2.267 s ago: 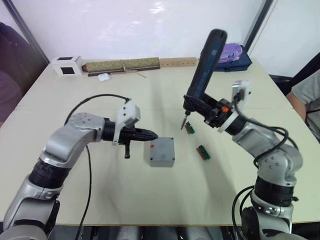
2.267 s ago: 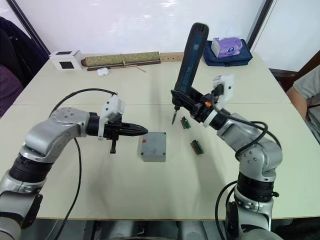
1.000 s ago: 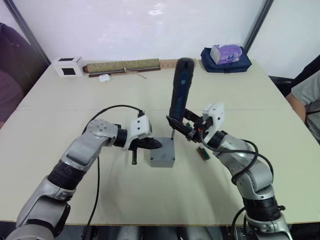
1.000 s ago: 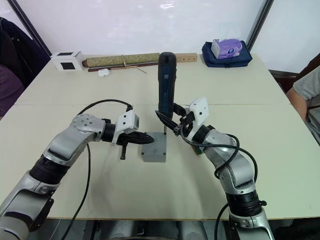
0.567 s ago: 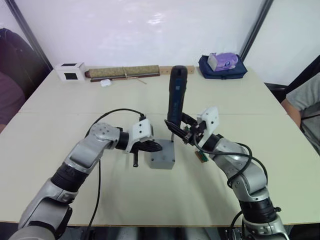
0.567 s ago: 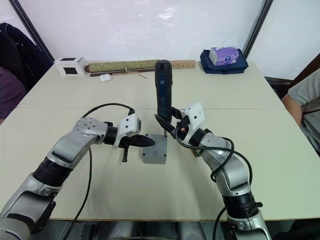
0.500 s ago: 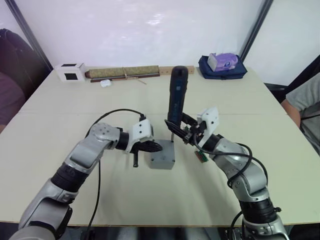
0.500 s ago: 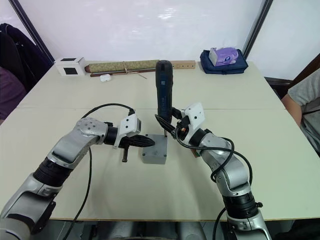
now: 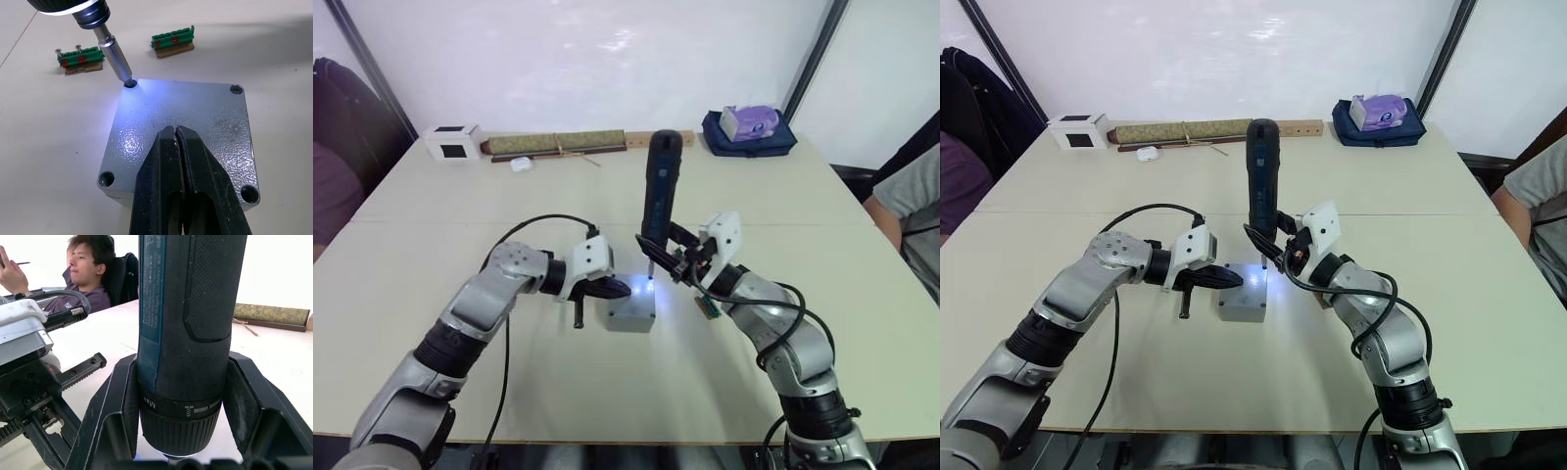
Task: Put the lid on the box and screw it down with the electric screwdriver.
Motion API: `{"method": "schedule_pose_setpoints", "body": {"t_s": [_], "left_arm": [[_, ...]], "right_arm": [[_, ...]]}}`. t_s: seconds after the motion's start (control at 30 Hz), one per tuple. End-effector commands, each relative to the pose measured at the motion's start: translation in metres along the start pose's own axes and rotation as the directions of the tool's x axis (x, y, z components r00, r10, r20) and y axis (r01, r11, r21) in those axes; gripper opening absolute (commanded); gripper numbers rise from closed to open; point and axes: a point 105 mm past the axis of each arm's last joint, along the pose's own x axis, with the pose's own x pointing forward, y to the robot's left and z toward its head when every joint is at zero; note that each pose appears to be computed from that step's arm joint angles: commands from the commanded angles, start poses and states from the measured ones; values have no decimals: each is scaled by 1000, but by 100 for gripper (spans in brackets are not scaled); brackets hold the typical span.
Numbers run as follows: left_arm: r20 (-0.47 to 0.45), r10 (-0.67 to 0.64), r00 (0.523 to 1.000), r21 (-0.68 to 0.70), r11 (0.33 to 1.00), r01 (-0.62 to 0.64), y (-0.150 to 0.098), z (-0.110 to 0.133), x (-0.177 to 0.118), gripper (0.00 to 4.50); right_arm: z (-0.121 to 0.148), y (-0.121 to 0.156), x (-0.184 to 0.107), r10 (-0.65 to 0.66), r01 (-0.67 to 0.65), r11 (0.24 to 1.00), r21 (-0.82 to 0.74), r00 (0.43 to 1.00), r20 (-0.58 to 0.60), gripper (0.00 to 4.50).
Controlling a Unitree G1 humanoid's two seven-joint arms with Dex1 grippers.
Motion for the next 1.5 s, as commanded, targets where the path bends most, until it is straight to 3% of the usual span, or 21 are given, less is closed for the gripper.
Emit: {"method": "schedule_pose_setpoints", "body": {"t_s": [0.03, 0.4, 0.57, 0.67, 0.7, 0.73, 0.9, 0.97, 1.0, 1.07, 1.17, 1.23, 1.4, 1.5], "left_arm": [[-41, -15, 999, -10, 1000, 15, -3, -10, 3, 0], [-47, -17, 999, -12, 1000, 17, -4, -12, 1, 0], [-56, -27, 998, -29, 999, 25, -7, -15, -1, 0], [-21, -3, 1000, -48, 999, 2, -5, -13, -3, 0], [8, 17, 1000, -61, 998, -16, -2, -10, -5, 0], [43, 35, 998, -90, 995, -31, 2, -6, -7, 0], [192, 150, 970, -222, 969, -105, 26, 16, -23, 0], [233, 163, 959, -245, 964, -105, 29, 26, -30, 0], [220, 127, 967, -185, 979, -87, 23, 31, -34, 0], [196, 55, 979, -98, 995, -37, 11, 40, -39, 0], [207, -5, 978, -60, 998, 18, 1, 52, -43, 0], [199, -66, 978, -11, 998, 70, -10, 60, -43, 0], [152, -163, 975, 69, 986, 154, -29, 61, -37, 0], [147, -155, 977, 88, 986, 143, -30, 62, -31, 0]], "right_arm": [[-49, 1, -6, -7, 21, 996, 81, 985, -174, 180], [-32, -1, -3, -9, 16, 999, 47, 989, -145, 180], [35, -5, 4, 18, -18, 999, 46, 1000, 6, 180], [105, -15, 1, 15, -26, 998, 59, 984, 179, 180], [124, -28, 0, -49, 32, 996, 84, 977, 207, 180], [138, -43, -2, -111, 86, 989, 121, 969, 219, 180], [153, -91, -28, -242, 217, 941, 259, 968, 70, 180], [149, -113, -44, -323, 314, 919, 239, 946, -1, 180], [132, -129, -58, -371, 392, 886, 249, 919, -130, 180], [100, -147, -86, -419, 515, 827, 226, 833, -362, 180], [70, -157, -119, -446, 614, 779, 130, 687, -575, 180], [50, -151, -139, -374, 613, 779, 129, 621, -689, 180], [20, -140, -174, -240, 619, 771, 149, 499, -832, 180], [5, -135, -184, -173, 629, 755, 184, 463, -869, 180]]}}
